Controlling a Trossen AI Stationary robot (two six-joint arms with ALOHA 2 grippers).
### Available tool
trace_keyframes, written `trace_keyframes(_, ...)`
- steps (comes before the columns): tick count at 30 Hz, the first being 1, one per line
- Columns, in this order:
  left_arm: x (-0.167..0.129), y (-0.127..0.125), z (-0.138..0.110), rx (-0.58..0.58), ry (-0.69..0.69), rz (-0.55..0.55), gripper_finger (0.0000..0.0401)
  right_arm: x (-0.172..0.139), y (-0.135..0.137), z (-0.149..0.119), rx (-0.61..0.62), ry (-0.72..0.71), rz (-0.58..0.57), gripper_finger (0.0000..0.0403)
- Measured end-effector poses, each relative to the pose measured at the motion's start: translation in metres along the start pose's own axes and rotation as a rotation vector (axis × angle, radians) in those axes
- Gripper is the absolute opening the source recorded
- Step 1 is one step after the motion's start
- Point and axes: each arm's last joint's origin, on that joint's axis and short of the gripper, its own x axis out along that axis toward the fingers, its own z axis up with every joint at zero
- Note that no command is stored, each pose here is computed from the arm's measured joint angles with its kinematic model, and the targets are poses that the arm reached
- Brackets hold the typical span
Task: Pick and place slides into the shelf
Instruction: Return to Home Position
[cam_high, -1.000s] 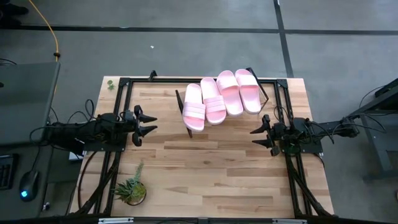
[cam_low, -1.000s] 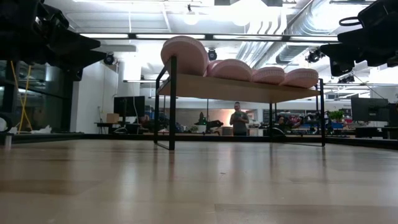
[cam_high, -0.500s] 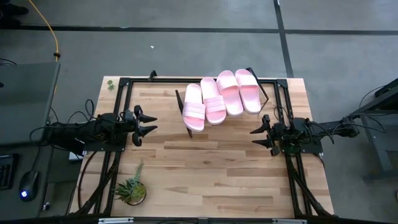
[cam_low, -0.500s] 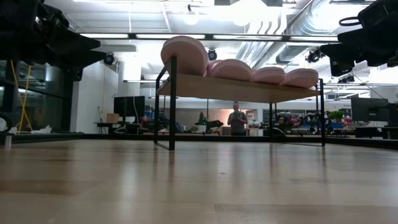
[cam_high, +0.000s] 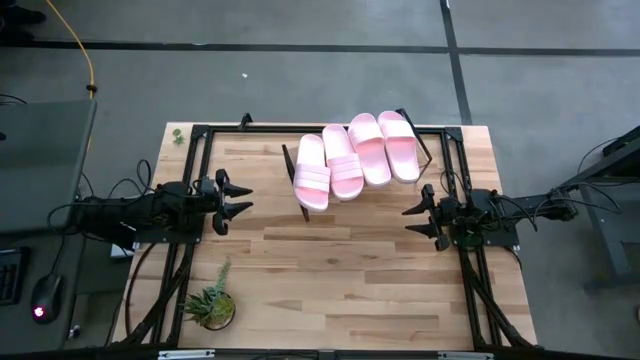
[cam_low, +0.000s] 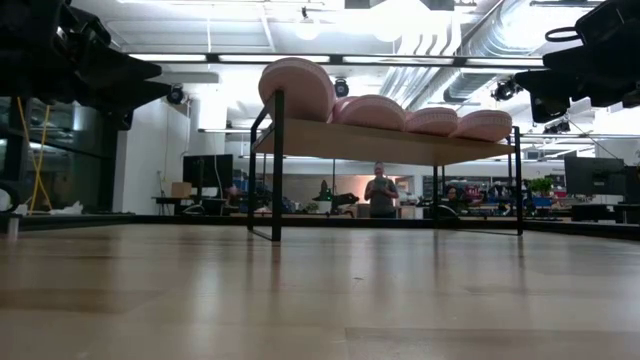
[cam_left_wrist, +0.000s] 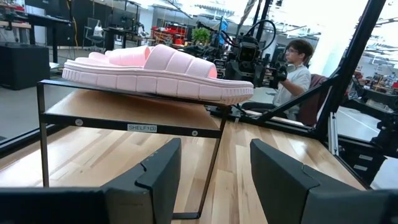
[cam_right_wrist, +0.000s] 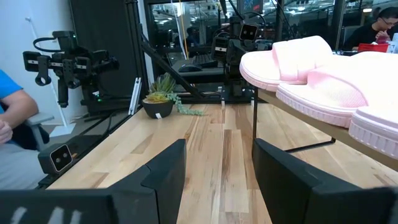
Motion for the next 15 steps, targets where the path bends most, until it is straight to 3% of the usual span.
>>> trace_keyframes(15,0.0,-0.0001,0.0001,0.0,0.0,0.0,0.0175,0.0,0.0,0.0001,0.0,0.0,-0.001,0.0176)
